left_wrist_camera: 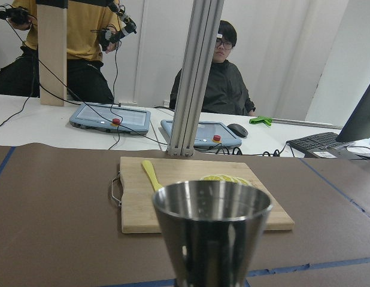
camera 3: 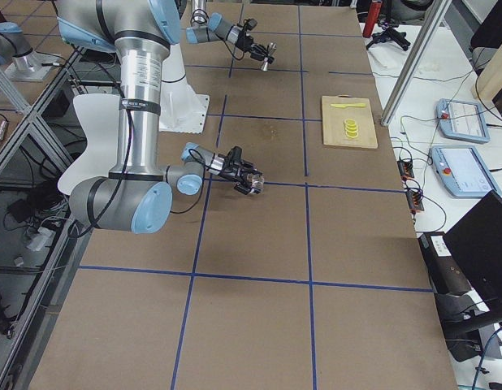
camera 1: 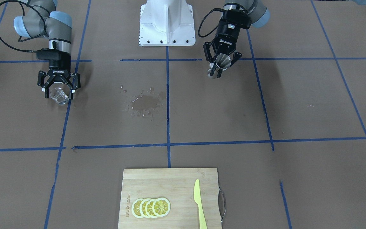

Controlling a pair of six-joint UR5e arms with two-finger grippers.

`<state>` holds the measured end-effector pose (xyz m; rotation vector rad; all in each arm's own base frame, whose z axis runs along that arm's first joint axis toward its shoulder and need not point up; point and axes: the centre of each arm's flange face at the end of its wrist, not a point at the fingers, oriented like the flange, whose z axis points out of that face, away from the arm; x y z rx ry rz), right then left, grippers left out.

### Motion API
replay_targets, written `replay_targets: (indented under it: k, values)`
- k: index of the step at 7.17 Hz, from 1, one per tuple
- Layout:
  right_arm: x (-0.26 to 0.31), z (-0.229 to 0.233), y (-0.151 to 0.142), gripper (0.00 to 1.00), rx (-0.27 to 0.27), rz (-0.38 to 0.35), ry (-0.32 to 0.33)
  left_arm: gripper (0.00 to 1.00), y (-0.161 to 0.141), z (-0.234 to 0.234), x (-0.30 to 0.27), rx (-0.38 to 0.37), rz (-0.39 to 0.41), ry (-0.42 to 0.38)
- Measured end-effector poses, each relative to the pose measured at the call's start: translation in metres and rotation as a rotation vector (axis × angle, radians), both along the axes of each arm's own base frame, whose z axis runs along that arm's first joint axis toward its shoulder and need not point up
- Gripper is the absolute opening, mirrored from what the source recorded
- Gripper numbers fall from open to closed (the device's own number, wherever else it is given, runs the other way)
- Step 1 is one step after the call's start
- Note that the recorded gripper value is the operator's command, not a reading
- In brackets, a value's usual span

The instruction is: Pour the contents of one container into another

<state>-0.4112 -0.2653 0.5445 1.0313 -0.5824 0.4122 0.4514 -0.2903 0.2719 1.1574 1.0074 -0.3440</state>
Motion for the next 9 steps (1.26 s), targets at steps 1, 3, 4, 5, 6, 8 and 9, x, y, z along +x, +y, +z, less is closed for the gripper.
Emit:
replay_targets:
  k: [1, 3, 4, 5, 6, 8, 9]
  values:
    - [-0.0001, 0.0002, -0.0003, 0.92, -0.004, -0.002, -0.001, 0.0, 0.0, 0.0, 0.0, 0.0, 0.0, 0.0]
    - [0.0002, 0.0011, -0.0013, 0.91, -0.011, -0.005, -0.001, 0.0, 0.0, 0.0006, -0.0001, 0.0, 0.0, -0.001]
    - [0.0002, 0.0014, -0.0015, 0.84, -0.013, -0.006, -0.001, 0.0, 0.0, 0.0012, -0.0002, 0.0, 0.0, -0.003]
    - [0.0002, 0.0017, -0.0016, 0.7, -0.015, -0.007, 0.0, 0.0, 0.0001, 0.002, -0.0004, -0.001, 0.0, -0.004]
    - [0.0003, 0.0022, -0.0018, 0.61, -0.016, -0.007, 0.001, 0.0, 0.0001, 0.0029, -0.0006, -0.001, 0.0, -0.006]
    - [0.0012, 0.0037, -0.0034, 0.1, -0.016, -0.004, 0.004, 0.0, 0.0001, 0.0042, -0.0007, -0.001, 0.0, -0.009]
    - [0.0018, 0.0046, -0.0046, 0.0, -0.018, -0.002, 0.005, 0.0, 0.0001, 0.0044, -0.0006, -0.002, 0.0, -0.009]
